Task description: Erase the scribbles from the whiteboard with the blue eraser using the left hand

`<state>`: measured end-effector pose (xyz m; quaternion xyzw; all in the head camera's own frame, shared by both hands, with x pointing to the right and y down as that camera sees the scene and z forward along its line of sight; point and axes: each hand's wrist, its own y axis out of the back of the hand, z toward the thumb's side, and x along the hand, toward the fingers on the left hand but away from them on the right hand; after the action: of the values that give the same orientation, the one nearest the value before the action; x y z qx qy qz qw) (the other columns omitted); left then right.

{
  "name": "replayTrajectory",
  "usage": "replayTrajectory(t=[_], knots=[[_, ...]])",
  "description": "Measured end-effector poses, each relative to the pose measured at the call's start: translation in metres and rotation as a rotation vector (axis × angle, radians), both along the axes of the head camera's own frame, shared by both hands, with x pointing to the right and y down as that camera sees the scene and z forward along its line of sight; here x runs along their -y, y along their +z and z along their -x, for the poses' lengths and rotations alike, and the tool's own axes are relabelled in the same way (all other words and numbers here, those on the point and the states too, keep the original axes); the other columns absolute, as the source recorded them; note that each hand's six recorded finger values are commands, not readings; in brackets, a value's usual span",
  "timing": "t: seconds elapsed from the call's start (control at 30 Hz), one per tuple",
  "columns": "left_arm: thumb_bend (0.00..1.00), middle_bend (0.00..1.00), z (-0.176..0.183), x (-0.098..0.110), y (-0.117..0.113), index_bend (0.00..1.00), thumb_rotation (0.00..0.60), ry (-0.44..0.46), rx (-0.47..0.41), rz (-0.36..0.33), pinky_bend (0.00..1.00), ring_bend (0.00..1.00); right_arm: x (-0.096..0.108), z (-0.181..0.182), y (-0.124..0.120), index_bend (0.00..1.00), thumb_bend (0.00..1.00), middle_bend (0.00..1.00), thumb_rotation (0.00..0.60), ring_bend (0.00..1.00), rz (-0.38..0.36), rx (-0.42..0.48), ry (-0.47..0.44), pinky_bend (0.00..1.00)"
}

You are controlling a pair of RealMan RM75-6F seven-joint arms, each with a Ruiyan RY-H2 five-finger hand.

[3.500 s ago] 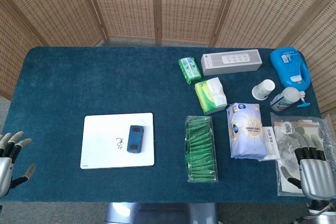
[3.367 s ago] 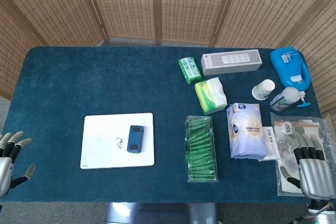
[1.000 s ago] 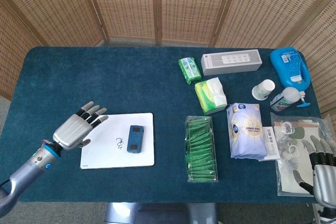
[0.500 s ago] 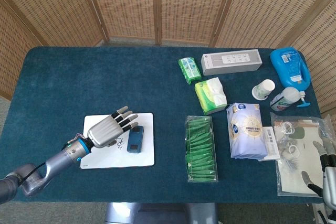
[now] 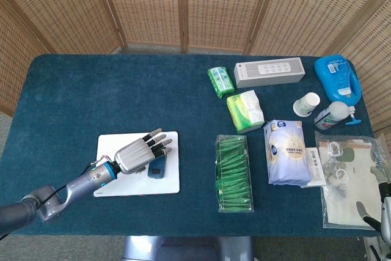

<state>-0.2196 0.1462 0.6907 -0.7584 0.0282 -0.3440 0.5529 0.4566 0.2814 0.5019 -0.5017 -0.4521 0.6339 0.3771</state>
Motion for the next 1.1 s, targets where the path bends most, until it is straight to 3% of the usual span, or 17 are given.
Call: replayTrajectory(t=[1.1], knots=[[0.28,0.00,-0.0011,-0.0049,0.0033,0.13,0.600,0.014,0.023,-0.006,0.00,0.00,-0.0061,-0.0039,0.0028,0.16,0.23,0.10,0.600,0.00,-0.003,0.028,0.017,0.03]])
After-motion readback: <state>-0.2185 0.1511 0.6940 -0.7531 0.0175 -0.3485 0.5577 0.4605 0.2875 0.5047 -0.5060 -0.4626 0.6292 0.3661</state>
